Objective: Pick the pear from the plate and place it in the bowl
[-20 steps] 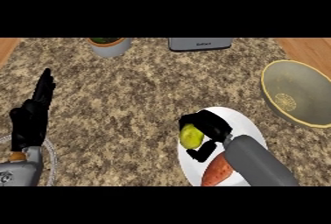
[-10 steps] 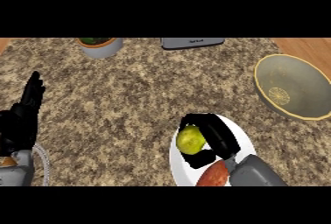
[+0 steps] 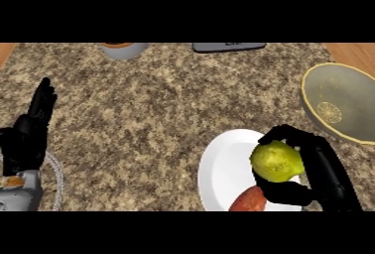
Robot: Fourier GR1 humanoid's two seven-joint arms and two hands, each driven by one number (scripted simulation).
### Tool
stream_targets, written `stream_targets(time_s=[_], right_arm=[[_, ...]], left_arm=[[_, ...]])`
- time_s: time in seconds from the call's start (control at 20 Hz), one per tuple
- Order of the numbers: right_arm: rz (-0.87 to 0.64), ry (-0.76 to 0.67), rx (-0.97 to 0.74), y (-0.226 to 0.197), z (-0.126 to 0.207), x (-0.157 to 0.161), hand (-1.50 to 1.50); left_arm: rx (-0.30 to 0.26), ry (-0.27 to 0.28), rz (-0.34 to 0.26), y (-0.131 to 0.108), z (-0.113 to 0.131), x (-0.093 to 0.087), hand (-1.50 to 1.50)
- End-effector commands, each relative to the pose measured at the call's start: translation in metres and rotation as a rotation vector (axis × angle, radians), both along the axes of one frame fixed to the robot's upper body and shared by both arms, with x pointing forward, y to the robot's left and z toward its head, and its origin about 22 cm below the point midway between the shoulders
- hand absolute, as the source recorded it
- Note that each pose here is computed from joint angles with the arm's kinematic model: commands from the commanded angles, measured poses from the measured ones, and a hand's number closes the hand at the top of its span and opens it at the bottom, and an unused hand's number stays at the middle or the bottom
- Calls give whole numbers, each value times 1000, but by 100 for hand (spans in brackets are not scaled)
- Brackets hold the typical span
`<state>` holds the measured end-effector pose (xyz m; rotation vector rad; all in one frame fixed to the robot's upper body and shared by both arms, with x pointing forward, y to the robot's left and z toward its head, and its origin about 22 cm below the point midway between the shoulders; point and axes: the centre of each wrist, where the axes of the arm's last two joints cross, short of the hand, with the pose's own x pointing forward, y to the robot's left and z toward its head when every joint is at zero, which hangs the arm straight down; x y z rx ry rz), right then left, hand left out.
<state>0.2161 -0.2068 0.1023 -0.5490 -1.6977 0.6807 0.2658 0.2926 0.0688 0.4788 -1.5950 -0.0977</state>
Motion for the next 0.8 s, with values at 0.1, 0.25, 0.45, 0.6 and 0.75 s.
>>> stream_targets(time_s=[0.1,0.25,0.45,0.6,0.75], right_arm=[[-222,-59,54,-50,55,-22,150],[-253,-109,109,-86,62,-11,150],[-312,-160,160,-136,54,10,150],[-388,-197,65,-167,58,35,150],[-437,-195,-19,-184,21,45,150]], left_arm=[[12,-36,-79,-13,17,14,0],[-14,-19,-90,-22,17,11,0],[7,-31,-96,-26,4,8,0],[-14,-30,-118,-33,8,22,0],[-19,-28,-120,-44,12,20,0]])
